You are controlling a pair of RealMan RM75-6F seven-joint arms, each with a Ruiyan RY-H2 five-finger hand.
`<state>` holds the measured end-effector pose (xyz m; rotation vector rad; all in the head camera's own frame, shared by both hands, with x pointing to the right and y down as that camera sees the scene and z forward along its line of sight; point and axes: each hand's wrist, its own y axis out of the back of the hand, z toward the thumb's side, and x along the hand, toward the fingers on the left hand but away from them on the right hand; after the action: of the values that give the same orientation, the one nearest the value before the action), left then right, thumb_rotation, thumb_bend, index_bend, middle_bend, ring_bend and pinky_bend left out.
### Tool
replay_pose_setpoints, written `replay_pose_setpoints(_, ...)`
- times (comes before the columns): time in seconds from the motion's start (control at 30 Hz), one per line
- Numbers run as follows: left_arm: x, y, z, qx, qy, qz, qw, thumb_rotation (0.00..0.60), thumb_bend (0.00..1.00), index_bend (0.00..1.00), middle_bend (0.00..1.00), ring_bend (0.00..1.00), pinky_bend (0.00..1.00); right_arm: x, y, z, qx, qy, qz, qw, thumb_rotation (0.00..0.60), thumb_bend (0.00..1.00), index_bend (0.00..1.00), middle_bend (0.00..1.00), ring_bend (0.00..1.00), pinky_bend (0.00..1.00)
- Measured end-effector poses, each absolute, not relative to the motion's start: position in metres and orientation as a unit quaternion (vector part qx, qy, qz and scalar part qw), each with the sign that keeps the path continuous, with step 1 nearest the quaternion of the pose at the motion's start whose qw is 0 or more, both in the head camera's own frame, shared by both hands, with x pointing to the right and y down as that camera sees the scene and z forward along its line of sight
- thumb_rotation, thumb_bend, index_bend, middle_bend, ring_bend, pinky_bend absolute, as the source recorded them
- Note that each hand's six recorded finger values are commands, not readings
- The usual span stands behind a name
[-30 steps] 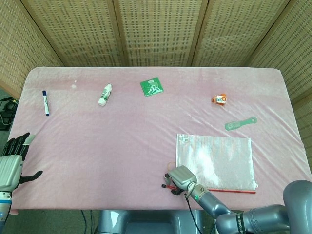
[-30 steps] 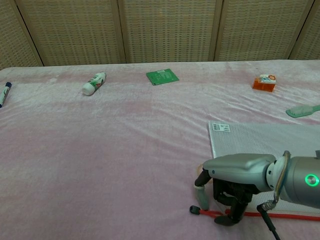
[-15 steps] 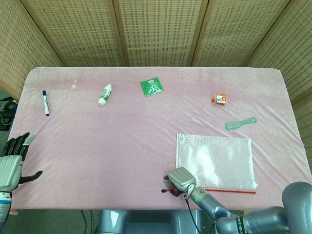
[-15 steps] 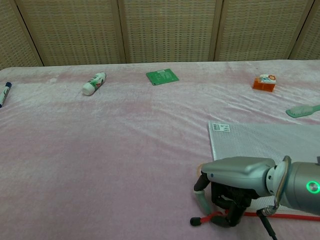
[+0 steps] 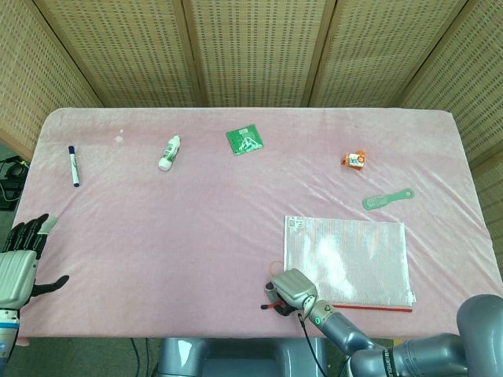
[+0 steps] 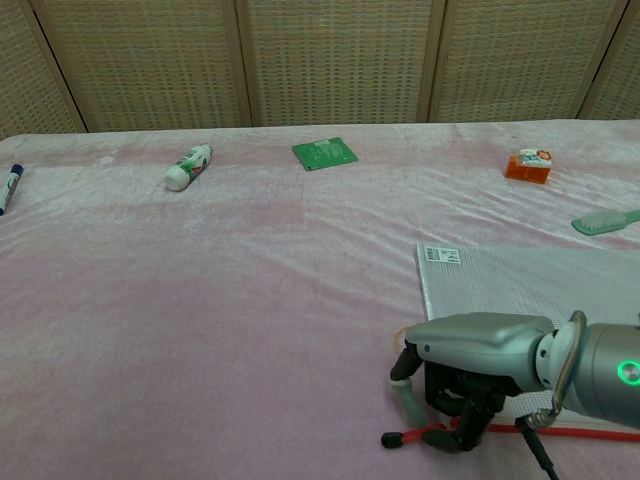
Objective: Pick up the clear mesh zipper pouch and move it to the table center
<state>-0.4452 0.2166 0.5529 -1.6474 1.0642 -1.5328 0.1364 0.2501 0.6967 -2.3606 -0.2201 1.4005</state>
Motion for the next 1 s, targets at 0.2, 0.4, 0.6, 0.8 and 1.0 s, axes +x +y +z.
replay_pose_setpoints(0.2, -0.446, 0.216, 0.553, -0.627, 0.406, -0.583, 0.319, 0.6, 0.0, 0.0, 0.0, 0.0, 0.0, 0.132, 0.244, 0.687, -0.851, -0.099, 0.481, 0.185, 0.6, 0.87, 0.75, 0.97, 0.95, 1.0)
replay_pose_setpoints(0.4, -0.446, 0.216, 0.551, -0.628, 0.408, -0.581, 0.318, 0.6, 0.0, 0.0, 0.0, 0.0, 0.0, 0.128, 0.228, 0.669, -0.865, -0.137, 0.455, 0.163, 0.6, 0.9, 0.78, 0.98, 0.95, 1.0)
replay_pose_setpoints(0.6, -0.446, 0.216, 0.549, -0.63, 0.411, -0.578, 0.317, 0.6, 0.0, 0.0, 0.0, 0.0, 0.0, 0.126, 0.211, 0.651, -0.878, -0.172, 0.43, 0.118, 0.6, 0.86, 0.78, 0.98, 0.96, 1.0)
replay_pose_setpoints(0.8, -0.448, 0.216, 0.548, -0.631, 0.414, -0.576, 0.314, 0.6, 0.0, 0.0, 0.0, 0.0, 0.0, 0.123, 0.187, 0.631, -0.893, -0.204, 0.398, 0.054, 0.6, 0.84, 0.78, 0.98, 0.96, 1.0)
replay_pose_setpoints(1.0, -0.449, 0.215, 0.549, -0.632, 0.416, -0.575, 0.311, 0.6, 0.0, 0.0, 0.0, 0.0, 0.0, 0.117, 0.157, 0.603, -0.903, -0.223, 0.368, 0.013, 0.6, 0.84, 0.79, 0.98, 0.96, 1.0)
